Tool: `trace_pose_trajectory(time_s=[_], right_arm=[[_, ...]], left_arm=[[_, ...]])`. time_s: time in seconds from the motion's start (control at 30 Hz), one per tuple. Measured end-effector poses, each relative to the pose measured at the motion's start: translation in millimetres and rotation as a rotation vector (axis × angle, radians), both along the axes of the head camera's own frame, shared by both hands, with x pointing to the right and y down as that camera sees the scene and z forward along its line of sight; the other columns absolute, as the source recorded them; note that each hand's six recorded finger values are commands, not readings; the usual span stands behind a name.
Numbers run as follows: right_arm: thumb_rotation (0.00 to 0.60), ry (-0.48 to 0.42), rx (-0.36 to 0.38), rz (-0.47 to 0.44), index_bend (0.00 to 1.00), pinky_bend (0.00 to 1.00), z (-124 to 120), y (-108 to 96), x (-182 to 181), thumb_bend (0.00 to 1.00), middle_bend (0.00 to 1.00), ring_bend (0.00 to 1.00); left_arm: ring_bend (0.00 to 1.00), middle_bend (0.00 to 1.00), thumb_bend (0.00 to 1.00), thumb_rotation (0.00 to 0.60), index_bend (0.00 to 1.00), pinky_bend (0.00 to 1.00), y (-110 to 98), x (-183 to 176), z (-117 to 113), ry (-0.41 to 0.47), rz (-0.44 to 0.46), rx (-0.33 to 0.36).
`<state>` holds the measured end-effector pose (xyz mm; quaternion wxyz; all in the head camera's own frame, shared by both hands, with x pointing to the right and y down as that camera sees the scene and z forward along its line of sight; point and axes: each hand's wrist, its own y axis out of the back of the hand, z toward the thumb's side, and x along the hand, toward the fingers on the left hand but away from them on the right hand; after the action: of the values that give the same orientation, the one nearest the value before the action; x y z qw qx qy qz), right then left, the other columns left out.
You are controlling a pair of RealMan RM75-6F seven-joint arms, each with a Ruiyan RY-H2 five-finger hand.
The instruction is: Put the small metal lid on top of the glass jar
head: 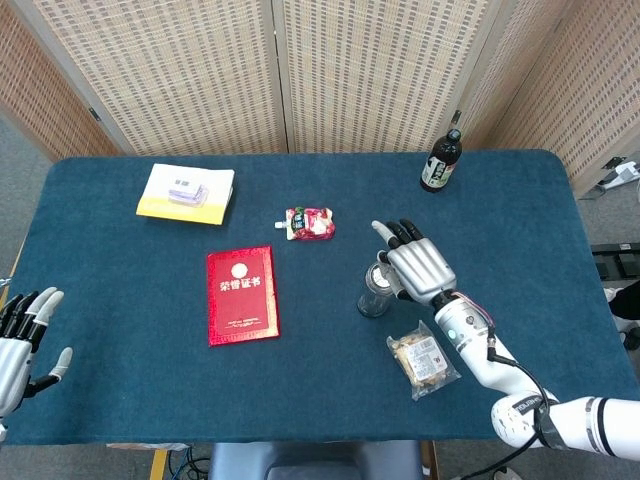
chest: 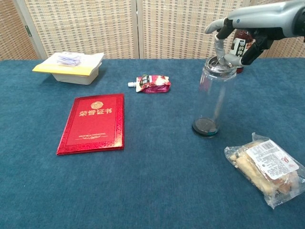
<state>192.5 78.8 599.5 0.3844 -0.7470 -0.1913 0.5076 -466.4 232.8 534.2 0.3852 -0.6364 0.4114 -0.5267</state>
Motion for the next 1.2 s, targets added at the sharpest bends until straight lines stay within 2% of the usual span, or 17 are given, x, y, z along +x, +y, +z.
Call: trace_pose_trajectory(time_s=[0.13, 0.2, 0.67, 0.93, 1.2], right_arm=[[0.6, -0.014, 0.0, -0.001, 0.38, 0.0, -5, 1, -1, 0.45, 0.0, 0.0], [0.6, -0.016, 0.011, -0.003, 0.36, 0.0, -11, 0, 1, 0.43, 0.0, 0.0], [0.6, -0.035, 0.062, 0.018, 0.34, 0.0, -44, -2, 28, 0.41, 0.0, 0.0], [0.6, -0.02, 0.008, -0.018, 0.34, 0.0, -35, 13, 32, 0.4, 0.0, 0.0], [0.6, -0.003, -0.016, -0.028, 0.34, 0.0, -24, 16, 30, 0.4, 0.0, 0.0]], left_arm=[[0.0, 0.05, 0.38, 0.6, 0.0, 0.0, 0, 0, 0, -0.001, -0.001, -0.002], [0.0, 0.05, 0.38, 0.6, 0.0, 0.0, 0, -1, 1, -0.003, -0.002, -0.004], [0.0, 0.05, 0.38, 0.6, 0.0, 0.0, -1, 1, 10, -0.037, 0.003, -0.021], [0.0, 0.05, 0.38, 0.6, 0.0, 0.0, -1, 4, 12, -0.039, 0.007, -0.026], [0.0, 0.05, 0.38, 0.6, 0.0, 0.0, -1, 3, 10, -0.031, 0.005, -0.023]])
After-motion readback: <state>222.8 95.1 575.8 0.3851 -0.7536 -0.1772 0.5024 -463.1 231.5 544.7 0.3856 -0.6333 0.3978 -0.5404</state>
